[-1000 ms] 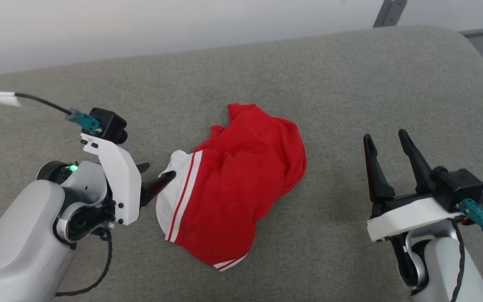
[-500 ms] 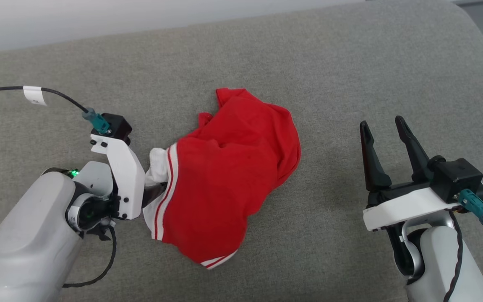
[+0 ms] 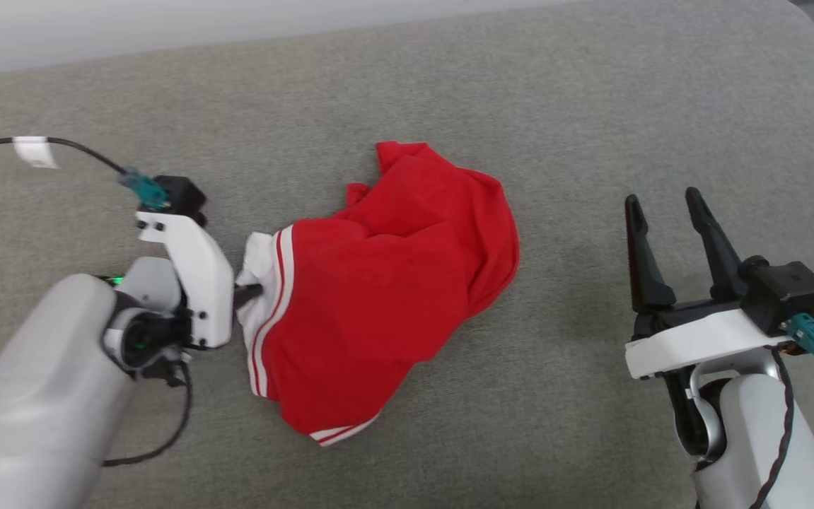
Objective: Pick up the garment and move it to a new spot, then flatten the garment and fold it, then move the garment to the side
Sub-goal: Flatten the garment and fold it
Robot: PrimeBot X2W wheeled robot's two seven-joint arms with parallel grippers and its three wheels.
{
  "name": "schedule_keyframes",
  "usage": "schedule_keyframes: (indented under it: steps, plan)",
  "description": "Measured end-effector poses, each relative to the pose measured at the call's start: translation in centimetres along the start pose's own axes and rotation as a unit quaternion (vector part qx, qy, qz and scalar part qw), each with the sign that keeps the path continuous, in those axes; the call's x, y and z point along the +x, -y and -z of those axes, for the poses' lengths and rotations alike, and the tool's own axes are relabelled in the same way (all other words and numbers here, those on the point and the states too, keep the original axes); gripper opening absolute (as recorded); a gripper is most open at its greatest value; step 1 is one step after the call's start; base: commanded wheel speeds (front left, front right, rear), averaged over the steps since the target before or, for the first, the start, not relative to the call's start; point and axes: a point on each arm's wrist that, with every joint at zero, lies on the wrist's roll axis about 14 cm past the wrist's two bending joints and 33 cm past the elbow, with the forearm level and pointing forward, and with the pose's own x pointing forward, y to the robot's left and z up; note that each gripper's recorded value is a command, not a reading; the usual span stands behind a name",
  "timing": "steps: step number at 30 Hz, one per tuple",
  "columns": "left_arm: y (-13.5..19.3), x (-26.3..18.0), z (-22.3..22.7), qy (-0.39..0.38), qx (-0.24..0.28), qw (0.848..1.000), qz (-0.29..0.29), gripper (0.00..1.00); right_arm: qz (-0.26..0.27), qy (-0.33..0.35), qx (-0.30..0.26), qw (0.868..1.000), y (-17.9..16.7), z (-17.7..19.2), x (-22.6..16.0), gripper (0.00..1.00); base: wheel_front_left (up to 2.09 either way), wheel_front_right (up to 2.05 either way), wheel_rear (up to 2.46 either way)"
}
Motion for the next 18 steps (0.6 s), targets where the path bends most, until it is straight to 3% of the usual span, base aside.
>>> schedule_keyframes:
  steps: [10,18]
  plan:
    - [-5.5,-5.9,-2.3,0.1,-0.059,0.991,-0.06,0.0,-0.013,0.009,0.004,1.0,-1.1,-0.5,0.7,1.0,0.0,0.0,0.0]
    - [-11.1,-11.1,-1.2,0.138,-0.096,0.974,-0.152,0.0,-0.029,0.011,0.005,1.0,-2.3,-0.6,1.0,1.0,0.0,0.0,0.0]
